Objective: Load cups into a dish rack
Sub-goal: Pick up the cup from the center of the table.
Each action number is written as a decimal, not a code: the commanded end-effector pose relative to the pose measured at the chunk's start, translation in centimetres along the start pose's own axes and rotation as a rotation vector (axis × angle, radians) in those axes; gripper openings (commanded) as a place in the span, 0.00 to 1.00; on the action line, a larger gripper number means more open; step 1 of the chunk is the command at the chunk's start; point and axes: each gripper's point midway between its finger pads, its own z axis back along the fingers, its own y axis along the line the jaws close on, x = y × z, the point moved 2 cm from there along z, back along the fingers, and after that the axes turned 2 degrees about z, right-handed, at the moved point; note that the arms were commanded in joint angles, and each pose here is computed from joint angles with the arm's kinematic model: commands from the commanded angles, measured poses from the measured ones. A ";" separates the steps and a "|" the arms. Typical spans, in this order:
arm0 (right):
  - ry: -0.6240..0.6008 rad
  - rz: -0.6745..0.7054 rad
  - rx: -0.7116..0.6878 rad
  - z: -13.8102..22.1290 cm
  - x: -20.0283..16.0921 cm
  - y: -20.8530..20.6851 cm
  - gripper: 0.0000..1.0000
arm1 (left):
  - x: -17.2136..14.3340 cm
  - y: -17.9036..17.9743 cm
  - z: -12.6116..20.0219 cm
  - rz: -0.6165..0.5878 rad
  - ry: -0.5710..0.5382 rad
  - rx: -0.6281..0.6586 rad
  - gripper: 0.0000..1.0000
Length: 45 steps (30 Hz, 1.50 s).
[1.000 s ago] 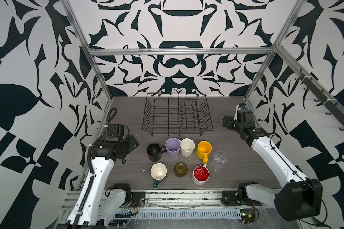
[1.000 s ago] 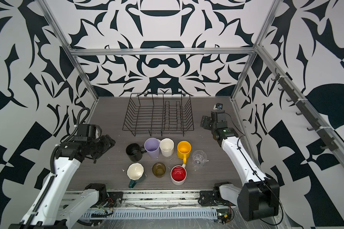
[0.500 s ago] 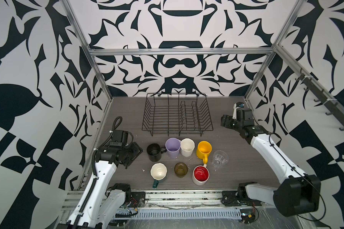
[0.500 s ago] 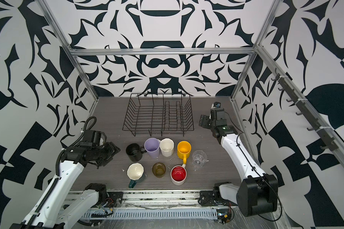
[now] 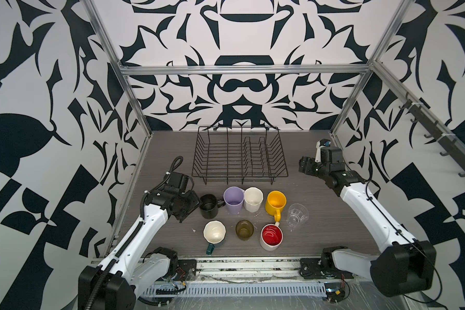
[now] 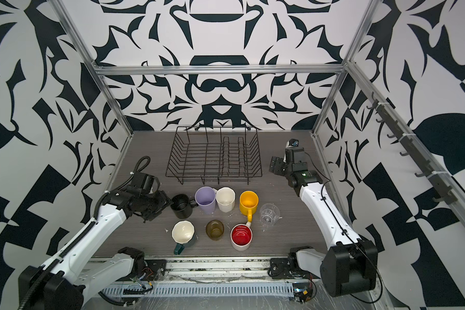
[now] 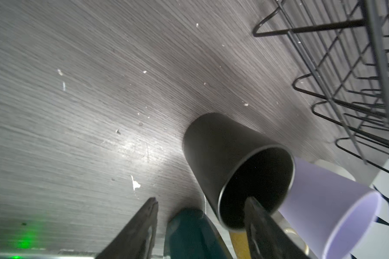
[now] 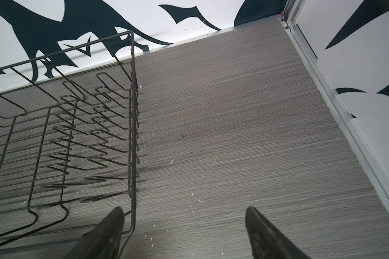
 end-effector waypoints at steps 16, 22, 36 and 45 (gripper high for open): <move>-0.001 -0.001 0.038 0.6 -0.1 0.5 0.86 | 1.3 -1.3 -3.0 -0.045 -0.080 0.079 0.54; 0.015 0.011 0.041 0.4 -0.6 0.5 0.86 | 1.3 -1.3 -4.2 -0.038 -0.062 0.115 0.44; 0.025 0.022 0.047 0.2 -1.1 0.4 0.86 | 1.5 0.2 -3.5 -0.026 -0.100 0.197 0.09; 0.030 0.008 0.069 -0.7 -0.9 0.9 0.86 | 0.6 2.3 -1.3 -0.019 -0.102 0.251 0.00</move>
